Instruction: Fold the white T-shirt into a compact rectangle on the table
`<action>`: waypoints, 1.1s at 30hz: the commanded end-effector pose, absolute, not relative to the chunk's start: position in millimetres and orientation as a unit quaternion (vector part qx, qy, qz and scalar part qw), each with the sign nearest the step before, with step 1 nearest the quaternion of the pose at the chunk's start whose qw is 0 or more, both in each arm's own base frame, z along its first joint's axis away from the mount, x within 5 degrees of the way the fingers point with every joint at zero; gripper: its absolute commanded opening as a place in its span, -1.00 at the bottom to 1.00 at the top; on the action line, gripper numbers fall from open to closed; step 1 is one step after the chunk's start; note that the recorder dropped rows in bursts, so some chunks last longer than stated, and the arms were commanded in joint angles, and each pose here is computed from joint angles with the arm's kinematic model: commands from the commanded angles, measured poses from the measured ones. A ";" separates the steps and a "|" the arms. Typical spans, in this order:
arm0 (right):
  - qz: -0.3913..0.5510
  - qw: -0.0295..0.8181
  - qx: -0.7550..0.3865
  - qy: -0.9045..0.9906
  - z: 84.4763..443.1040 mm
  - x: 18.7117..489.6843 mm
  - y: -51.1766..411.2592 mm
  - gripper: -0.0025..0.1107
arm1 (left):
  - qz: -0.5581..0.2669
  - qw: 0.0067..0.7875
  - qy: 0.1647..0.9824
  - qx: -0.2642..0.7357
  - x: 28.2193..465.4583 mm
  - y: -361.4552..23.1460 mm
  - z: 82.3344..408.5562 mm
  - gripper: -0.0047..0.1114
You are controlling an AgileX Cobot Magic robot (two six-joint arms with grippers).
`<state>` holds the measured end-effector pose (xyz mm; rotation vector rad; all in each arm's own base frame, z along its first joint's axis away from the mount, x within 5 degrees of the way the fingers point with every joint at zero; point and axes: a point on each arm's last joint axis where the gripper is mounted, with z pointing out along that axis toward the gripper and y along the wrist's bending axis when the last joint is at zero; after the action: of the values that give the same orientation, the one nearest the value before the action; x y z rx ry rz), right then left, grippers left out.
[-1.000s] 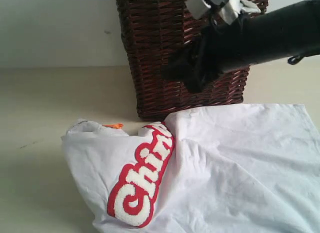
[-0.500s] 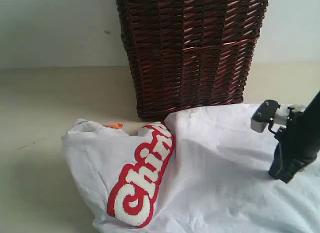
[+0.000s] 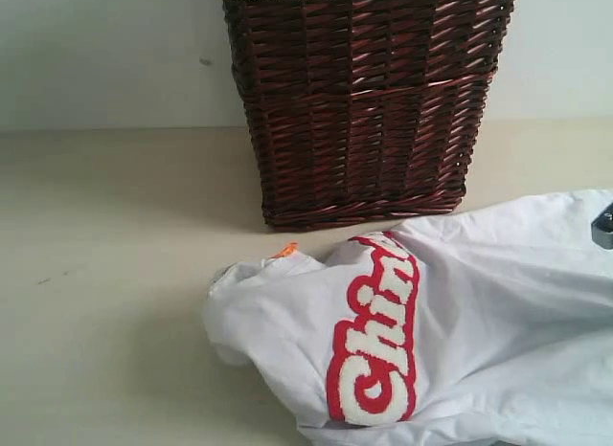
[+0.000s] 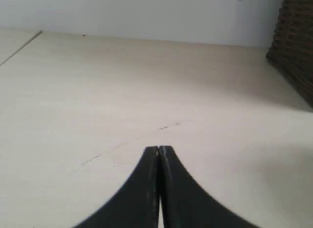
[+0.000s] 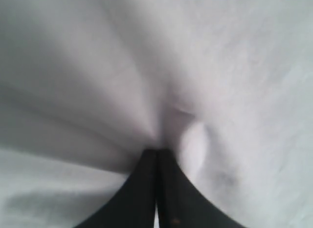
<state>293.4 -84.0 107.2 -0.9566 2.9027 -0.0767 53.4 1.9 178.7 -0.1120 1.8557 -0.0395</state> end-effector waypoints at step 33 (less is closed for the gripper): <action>0.281 0.088 -0.774 0.561 133.2 166.4 130.4 -0.11 | -0.020 0.607 0.793 -0.047 53.2 1.6 181.3 -0.92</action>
<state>167.7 127.8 140.8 -2.2822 1.6705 0.8708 53.4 1.9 178.7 -0.1120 1.8557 -0.0395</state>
